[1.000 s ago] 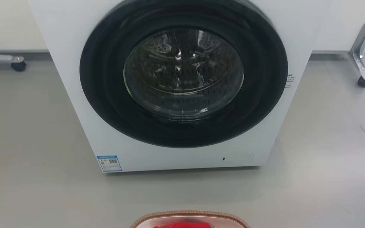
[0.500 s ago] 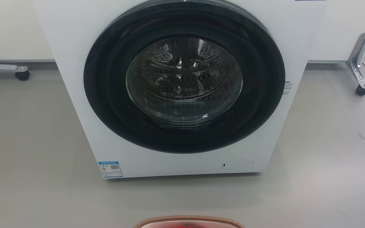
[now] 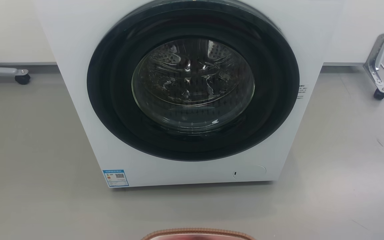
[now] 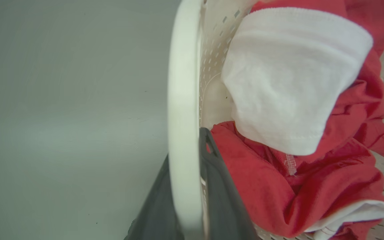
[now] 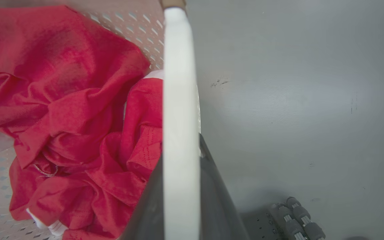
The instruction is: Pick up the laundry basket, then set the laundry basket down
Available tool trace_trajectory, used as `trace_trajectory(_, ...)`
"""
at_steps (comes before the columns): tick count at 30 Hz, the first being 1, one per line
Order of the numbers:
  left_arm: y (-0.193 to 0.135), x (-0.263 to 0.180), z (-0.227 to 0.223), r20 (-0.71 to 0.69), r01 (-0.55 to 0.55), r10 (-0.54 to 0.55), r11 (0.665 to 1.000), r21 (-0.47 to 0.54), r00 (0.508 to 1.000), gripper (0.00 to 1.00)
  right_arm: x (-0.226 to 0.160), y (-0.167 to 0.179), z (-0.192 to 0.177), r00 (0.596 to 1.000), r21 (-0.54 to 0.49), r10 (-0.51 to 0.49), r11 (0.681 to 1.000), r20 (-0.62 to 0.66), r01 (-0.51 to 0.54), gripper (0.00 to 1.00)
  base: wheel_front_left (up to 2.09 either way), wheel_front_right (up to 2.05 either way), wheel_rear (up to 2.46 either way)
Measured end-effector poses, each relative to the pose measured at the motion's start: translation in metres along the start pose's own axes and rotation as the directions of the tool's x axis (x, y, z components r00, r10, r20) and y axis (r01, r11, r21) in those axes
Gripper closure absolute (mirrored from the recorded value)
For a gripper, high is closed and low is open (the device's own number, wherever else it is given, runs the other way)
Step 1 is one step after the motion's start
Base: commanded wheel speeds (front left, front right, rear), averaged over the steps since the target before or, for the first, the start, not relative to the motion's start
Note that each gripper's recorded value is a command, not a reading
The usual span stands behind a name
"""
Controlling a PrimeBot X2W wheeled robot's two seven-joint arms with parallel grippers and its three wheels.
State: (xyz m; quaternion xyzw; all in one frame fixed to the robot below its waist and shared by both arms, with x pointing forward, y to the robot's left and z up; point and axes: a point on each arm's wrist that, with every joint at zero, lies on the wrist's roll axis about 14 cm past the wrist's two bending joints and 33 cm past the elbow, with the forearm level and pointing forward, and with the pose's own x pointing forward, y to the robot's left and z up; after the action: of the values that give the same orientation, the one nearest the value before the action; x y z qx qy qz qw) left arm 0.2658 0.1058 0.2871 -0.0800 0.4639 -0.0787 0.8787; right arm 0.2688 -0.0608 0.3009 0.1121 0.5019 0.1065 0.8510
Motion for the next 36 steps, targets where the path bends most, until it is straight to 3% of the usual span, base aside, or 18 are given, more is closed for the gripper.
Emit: trace_trajectory(36,0.0012,0.0015,-0.0045,-0.02,-0.005,0.005,1.0,-0.008,1.0,1.0,0.002,0.0015,-0.0046,1.0,0.004,0.004,1.0,-0.017,-0.003,1.0,0.0,0.0,0.0)
